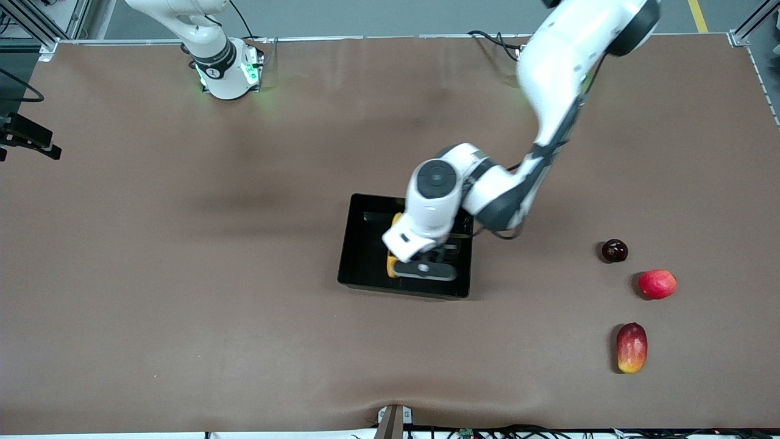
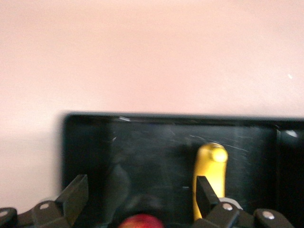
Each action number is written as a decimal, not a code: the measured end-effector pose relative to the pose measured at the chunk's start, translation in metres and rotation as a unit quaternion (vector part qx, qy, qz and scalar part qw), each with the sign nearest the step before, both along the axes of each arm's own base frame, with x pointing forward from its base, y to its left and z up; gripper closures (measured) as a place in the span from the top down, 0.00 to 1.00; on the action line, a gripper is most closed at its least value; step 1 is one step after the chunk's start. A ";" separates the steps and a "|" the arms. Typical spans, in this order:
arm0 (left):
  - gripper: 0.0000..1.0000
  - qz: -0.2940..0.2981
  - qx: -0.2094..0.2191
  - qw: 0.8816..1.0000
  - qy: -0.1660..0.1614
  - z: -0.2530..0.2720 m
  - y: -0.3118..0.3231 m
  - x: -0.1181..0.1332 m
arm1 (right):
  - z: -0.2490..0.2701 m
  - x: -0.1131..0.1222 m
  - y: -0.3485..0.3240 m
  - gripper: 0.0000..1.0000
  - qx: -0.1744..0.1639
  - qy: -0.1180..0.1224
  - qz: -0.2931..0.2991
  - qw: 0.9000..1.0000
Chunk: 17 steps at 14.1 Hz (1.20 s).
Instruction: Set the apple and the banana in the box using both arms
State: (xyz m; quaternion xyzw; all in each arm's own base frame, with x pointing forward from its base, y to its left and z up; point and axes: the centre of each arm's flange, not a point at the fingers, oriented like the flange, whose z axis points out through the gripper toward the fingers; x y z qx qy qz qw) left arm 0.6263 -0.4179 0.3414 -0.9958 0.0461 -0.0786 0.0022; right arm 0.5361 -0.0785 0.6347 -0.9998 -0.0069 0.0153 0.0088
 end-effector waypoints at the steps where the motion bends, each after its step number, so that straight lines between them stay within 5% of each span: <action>1: 1.00 0.005 0.017 1.000 0.005 0.028 0.026 0.008 | 0.000 0.000 0.000 1.00 0.000 0.000 0.000 1.000; 9: 1.00 0.027 0.090 0.995 0.040 0.165 0.182 0.017 | 0.000 0.000 0.001 1.00 0.000 0.000 0.001 1.000; 17: 1.00 0.051 0.074 0.995 0.046 0.245 0.264 -0.006 | 0.006 0.001 0.000 1.00 -0.001 -0.009 0.000 1.000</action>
